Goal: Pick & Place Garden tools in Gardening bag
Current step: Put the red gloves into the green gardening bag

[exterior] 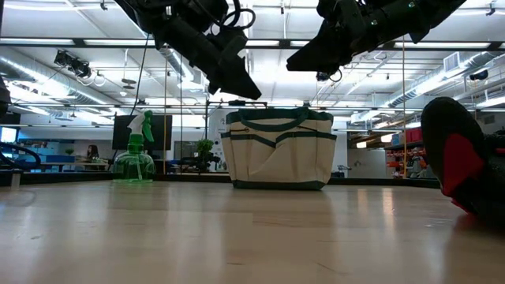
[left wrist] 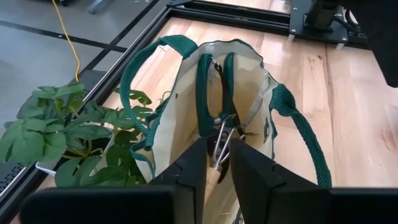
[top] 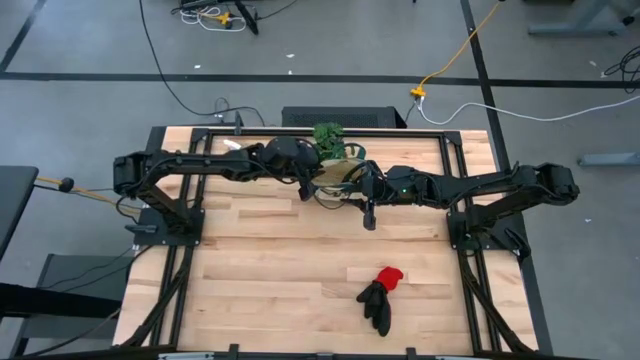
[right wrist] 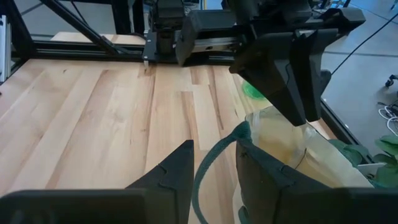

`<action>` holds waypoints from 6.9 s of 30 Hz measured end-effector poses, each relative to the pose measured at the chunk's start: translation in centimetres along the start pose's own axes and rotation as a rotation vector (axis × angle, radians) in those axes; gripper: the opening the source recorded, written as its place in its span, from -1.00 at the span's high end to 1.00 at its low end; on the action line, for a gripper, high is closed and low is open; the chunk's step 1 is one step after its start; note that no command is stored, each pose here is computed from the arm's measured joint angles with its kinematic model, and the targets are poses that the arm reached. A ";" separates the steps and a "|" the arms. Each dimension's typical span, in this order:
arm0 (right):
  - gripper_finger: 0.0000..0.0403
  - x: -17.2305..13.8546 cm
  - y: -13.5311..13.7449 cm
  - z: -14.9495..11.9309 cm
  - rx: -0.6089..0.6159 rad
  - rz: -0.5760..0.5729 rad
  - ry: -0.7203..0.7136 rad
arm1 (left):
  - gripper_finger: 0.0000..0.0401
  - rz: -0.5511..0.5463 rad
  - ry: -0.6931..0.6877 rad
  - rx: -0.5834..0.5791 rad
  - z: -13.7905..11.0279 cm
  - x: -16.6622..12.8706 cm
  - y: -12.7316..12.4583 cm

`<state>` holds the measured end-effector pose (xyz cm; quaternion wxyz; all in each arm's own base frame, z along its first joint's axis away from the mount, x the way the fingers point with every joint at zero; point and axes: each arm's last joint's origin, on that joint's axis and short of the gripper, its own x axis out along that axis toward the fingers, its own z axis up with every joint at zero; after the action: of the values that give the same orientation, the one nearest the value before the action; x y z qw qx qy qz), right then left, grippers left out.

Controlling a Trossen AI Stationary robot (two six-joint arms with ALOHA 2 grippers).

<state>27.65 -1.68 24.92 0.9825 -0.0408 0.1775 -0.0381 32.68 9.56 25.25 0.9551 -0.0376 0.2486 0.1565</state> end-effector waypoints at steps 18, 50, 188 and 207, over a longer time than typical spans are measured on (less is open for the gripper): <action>0.39 -0.6 4.2 -1.0 -0.023 0.315 0.112 | 0.65 -0.012 0.000 0.008 0.0 0.0 -0.5; 0.19 -7.1 15.8 -2.0 -0.121 0.481 0.476 | 0.64 -0.013 0.002 0.008 0.0 0.0 -0.5; 0.93 -0.1 4.7 3.6 -0.296 -0.461 0.431 | 0.64 0.246 0.155 0.038 -1.5 -0.2 0.3; 0.93 0.4 -1.9 1.1 -0.055 -0.548 0.220 | 0.64 0.246 0.179 0.041 -1.8 -0.2 0.3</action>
<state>28.32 -3.56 26.02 0.9090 -0.1095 0.2662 -0.3015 31.56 9.51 23.82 0.9034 -0.0011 0.3386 0.2632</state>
